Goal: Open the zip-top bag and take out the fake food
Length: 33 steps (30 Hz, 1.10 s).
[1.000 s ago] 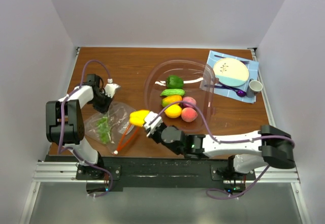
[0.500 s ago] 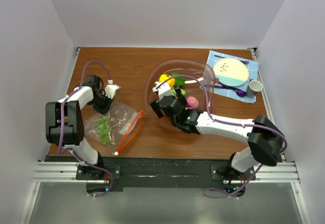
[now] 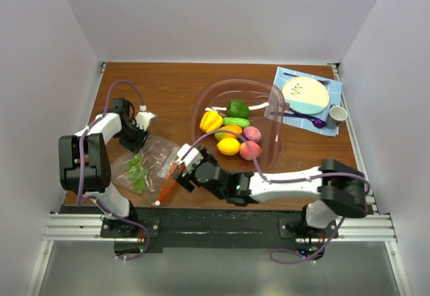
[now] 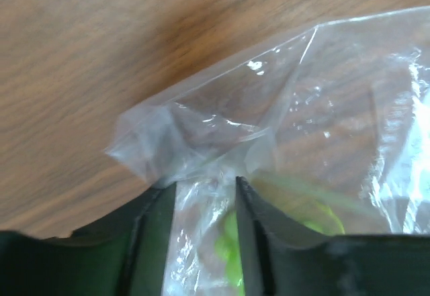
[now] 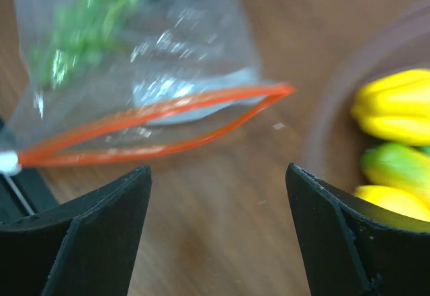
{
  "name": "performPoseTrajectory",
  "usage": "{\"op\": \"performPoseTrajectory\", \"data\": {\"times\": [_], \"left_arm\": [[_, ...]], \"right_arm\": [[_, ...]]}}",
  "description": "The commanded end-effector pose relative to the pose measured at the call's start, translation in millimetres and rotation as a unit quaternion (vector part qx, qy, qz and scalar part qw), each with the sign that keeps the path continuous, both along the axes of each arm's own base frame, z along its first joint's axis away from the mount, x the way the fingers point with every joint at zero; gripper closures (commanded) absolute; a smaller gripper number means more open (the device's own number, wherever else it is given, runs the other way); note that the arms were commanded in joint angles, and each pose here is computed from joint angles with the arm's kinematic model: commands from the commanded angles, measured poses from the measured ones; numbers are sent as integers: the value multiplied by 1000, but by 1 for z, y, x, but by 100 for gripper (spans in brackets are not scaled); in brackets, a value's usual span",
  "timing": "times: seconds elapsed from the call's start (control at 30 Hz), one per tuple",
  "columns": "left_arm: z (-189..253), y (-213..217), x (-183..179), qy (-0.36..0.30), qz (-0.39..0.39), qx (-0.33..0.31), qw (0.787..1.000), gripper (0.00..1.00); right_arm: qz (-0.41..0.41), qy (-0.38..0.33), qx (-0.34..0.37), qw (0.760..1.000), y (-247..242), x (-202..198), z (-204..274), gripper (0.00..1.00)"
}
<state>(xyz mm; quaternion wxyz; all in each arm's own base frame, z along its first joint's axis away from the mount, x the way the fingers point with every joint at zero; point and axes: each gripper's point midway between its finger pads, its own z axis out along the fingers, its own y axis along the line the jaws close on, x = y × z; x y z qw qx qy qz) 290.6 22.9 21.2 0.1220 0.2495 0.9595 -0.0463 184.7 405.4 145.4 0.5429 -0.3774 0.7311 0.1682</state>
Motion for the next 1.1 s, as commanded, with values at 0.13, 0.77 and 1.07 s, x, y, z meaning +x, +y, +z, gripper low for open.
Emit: {"op": "performPoseTrajectory", "data": {"times": [0.13, 0.77, 1.07], "left_arm": [[101, -12, 25, -75, -17, -43, 996, 46], [20, 53, -89, 45, -72, 59, 995, 67], [-10, 33, -88, 70, -65, 36, 995, 71]], "right_arm": [[36, 10, 7, 999, 50, -5, -32, 18], [43, -2, 6, 999, 85, 6, -51, 19], [56, 7, 39, 998, 108, 6, -46, 16]]}}
